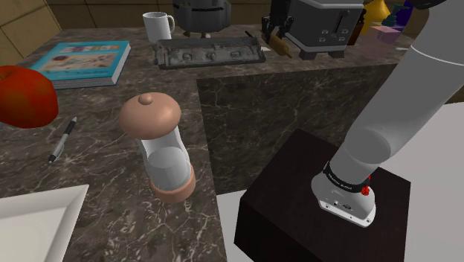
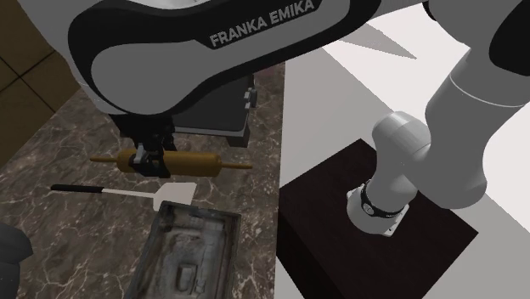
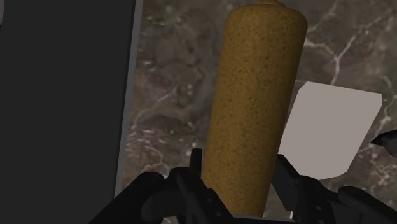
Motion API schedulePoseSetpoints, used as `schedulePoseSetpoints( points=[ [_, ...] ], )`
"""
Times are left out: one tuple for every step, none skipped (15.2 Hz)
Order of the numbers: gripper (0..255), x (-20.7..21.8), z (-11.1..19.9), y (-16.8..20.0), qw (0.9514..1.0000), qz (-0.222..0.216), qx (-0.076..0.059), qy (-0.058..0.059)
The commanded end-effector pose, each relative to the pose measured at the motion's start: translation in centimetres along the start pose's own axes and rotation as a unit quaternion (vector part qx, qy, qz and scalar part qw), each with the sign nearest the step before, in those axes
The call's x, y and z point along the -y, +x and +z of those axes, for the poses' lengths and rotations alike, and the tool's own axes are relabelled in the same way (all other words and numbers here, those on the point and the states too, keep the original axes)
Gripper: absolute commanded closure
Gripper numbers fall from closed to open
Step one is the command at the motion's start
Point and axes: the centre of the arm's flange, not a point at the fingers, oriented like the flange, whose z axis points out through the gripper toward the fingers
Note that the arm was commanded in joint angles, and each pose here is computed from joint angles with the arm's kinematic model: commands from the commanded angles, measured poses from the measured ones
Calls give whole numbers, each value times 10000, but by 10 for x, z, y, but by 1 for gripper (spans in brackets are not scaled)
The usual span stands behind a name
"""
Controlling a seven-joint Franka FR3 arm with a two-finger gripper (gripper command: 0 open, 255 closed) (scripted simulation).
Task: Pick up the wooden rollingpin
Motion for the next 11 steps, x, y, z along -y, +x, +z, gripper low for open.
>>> schedulePoseSetpoints(
  points=[
    [255,-1,-4,0,10000,-1,12,-4],
    [255,0,-9,0,10000,-1,12,-4],
    [255,0,-14,0,10000,-1,12,-4],
    [255,0,-20,0,10000,-1,12,-4],
    [255,0,-25,0,10000,-1,12,-4],
    [255,0,-30,0,10000,-1,12,-4],
    [255,0,-35,0,10000,-1,12,-4],
    [255,0,-41,0,10000,-1,12,-4],
    [255,0,-46,0,10000,-1,12,-4],
    [255,0,-51,0,10000,-1,12,-4],
    [255,0,-57,0,10000,-1,12,-4]
  ],
)
